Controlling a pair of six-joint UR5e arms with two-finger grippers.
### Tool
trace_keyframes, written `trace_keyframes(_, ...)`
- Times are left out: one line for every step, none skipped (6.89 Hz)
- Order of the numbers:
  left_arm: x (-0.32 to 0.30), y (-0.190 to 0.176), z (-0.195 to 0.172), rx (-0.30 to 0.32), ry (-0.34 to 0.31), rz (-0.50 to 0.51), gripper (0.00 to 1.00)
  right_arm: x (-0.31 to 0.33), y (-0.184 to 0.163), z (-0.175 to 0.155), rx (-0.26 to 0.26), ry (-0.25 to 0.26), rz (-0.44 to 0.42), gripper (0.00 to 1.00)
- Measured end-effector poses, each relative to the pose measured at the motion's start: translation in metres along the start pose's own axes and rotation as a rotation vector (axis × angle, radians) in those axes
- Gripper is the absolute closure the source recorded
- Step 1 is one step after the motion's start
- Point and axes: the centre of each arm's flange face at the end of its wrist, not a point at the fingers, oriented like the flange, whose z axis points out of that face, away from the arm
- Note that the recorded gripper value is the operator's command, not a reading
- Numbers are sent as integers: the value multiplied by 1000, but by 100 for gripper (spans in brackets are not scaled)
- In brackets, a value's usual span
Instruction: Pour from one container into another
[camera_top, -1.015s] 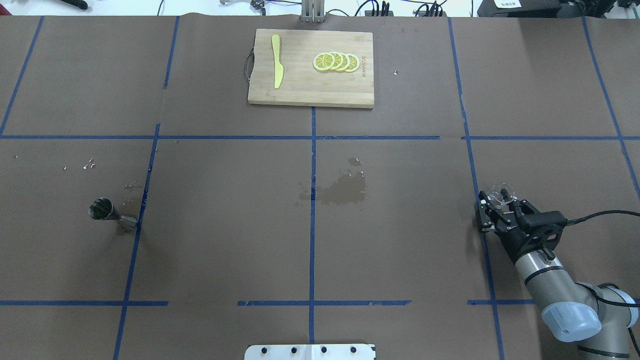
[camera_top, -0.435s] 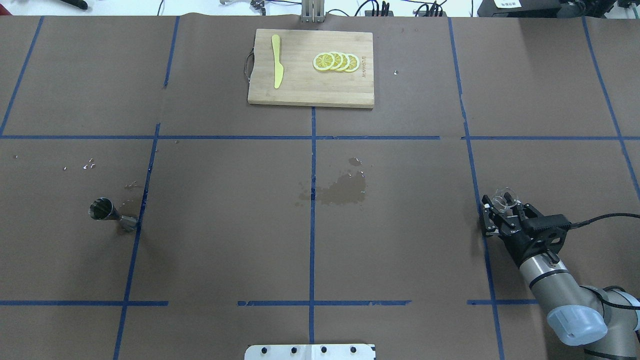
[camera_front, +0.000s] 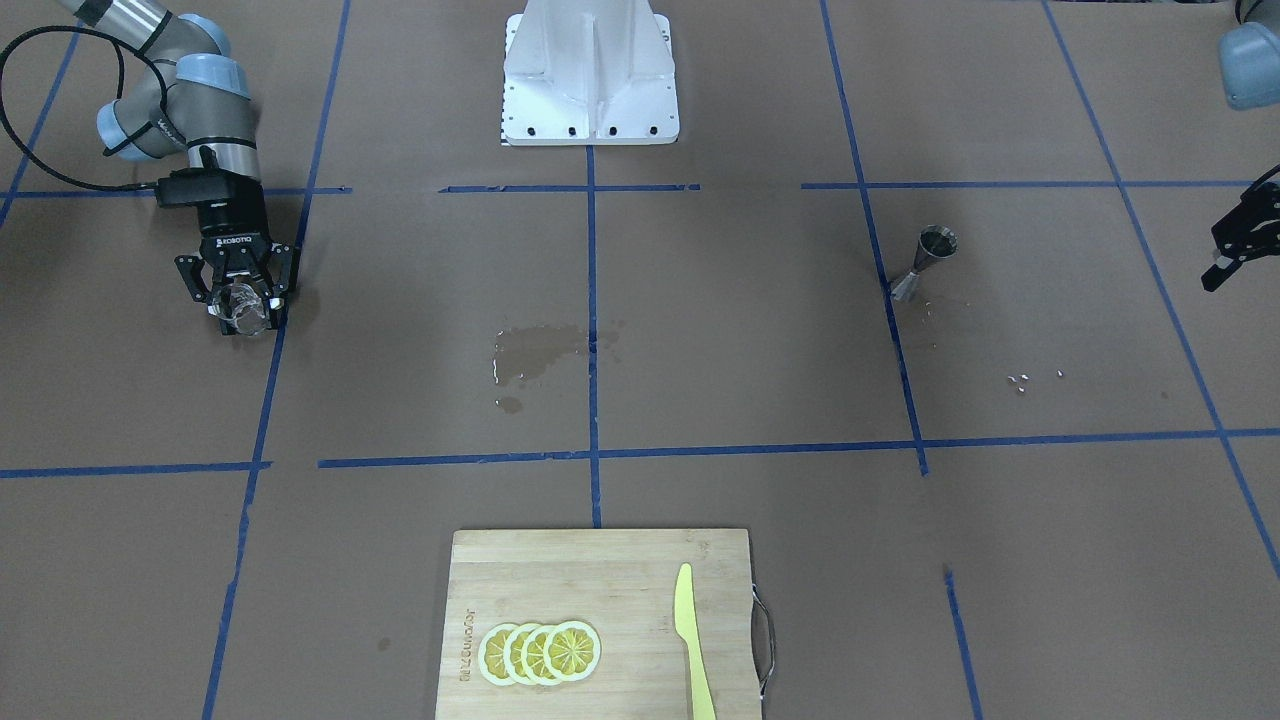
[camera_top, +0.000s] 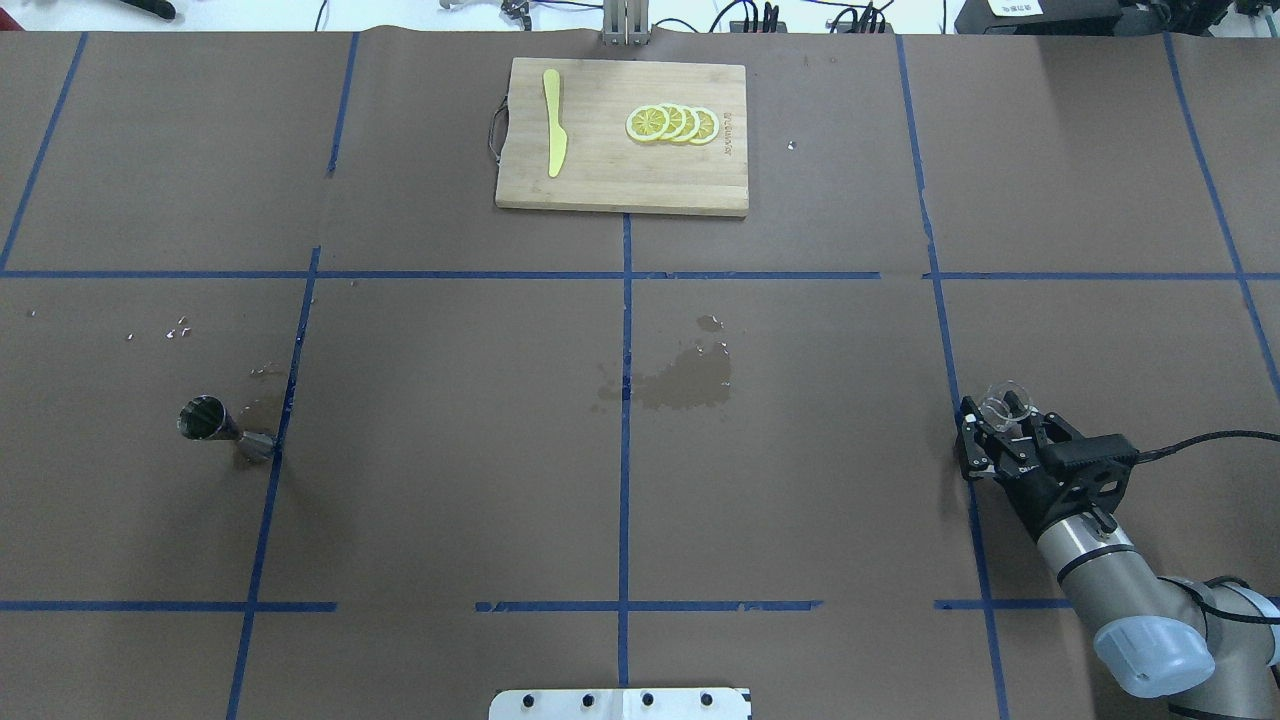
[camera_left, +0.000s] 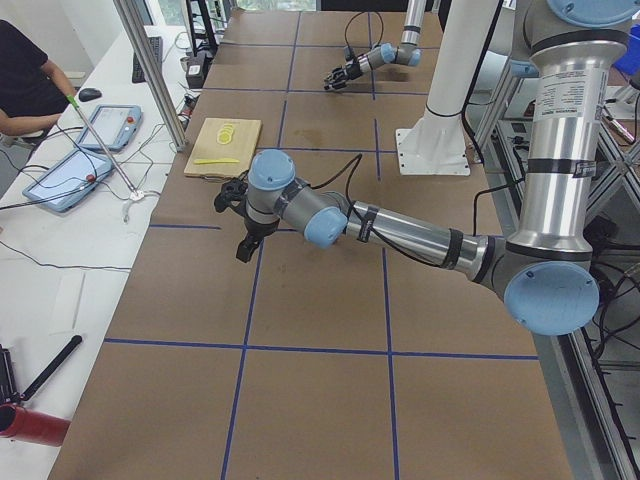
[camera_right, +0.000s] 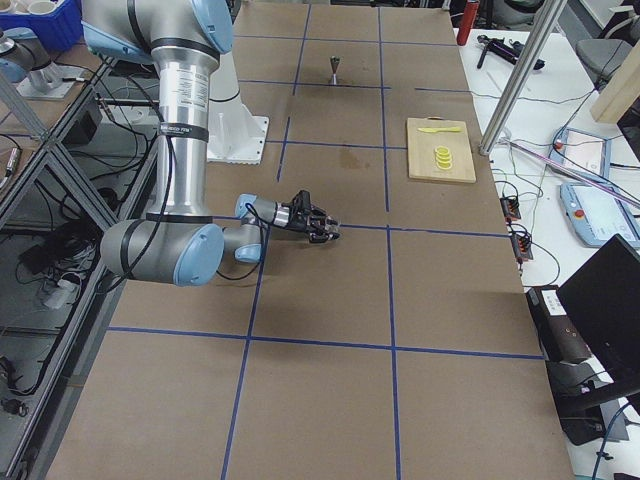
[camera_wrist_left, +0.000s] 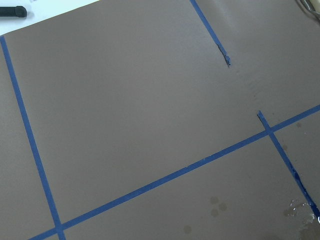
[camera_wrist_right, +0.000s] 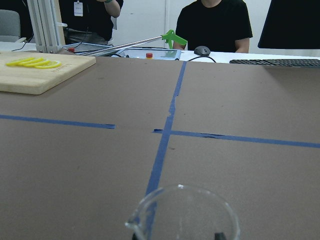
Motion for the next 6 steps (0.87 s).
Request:
trace_keyframes(0,0,0,0,1,0,0,-1,1,-1,-2,-2,-1,62)
trace_keyframes(0,0,0,0,1,0,0,-2,2,-2,-4,-5,-1,58)
trace_keyframes(0,0,0,0,1,0,0,-2,3,-2,-6,-7,-1,49)
trace_keyframes(0,0,0,0,1,0,0,-3,3,-3,-7,-9,-1,29)
trace_keyframes(0,0,0,0,1,0,0,-4,3,-3,-7,-10,0,12)
trace_keyframes(0,0,0,-1,1,-1,0,-4,3,-3,-8,-10,0,1)
